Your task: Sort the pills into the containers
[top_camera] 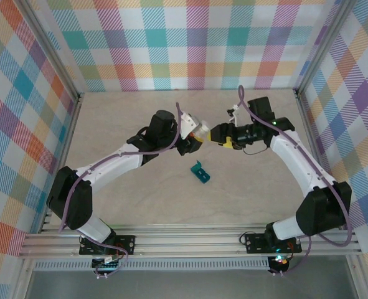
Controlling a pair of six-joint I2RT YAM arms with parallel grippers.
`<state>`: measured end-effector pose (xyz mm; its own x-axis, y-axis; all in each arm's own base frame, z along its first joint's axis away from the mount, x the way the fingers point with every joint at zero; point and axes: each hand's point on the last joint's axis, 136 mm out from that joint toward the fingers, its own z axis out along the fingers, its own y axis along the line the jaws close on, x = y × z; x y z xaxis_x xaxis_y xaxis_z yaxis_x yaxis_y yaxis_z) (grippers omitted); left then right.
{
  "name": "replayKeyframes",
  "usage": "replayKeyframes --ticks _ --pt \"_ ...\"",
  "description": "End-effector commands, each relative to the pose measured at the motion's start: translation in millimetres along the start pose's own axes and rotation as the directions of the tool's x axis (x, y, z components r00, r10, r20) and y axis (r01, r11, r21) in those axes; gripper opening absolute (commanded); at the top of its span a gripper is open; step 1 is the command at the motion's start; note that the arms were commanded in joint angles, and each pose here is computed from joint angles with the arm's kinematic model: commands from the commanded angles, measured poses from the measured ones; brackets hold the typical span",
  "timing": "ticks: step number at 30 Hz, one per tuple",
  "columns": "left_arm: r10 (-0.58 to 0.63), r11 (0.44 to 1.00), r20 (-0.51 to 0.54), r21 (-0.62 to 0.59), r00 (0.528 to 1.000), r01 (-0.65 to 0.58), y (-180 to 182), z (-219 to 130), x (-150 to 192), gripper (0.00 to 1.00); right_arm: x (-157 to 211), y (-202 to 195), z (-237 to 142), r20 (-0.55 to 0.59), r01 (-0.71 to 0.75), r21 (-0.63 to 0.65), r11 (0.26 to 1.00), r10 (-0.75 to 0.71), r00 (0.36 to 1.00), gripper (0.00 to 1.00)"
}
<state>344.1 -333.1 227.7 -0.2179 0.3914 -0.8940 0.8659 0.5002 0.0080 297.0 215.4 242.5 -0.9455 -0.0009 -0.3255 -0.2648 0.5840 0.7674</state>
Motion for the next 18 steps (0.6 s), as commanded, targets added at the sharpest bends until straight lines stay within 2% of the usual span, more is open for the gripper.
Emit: replayKeyframes --ticks 1,6,11,18 --pt "-0.026 0.999 -0.005 0.021 1.0 0.026 2.3 -1.1 -6.2 0.0 -9.5 -6.8 -4.8 0.079 -0.056 -0.014 0.998 0.057 0.995 0.78" --pt "-0.031 0.998 -0.042 0.058 0.999 0.033 -2.1 1.5 1.3 0.0 -25.0 -22.4 -11.0 0.214 -0.15 0.016 0.989 0.143 0.966 0.78" --pt "-0.036 0.995 -0.066 0.089 0.997 0.042 -5.9 3.8 4.8 0.0 -41.4 -22.6 -25.2 0.366 -0.209 -0.018 0.978 0.201 0.909 0.78" --pt "-0.052 0.992 -0.086 0.114 0.995 0.062 -7.1 11.8 10.2 0.0 -55.0 -12.9 -31.4 0.421 -0.231 -0.092 0.969 0.248 0.873 0.79"
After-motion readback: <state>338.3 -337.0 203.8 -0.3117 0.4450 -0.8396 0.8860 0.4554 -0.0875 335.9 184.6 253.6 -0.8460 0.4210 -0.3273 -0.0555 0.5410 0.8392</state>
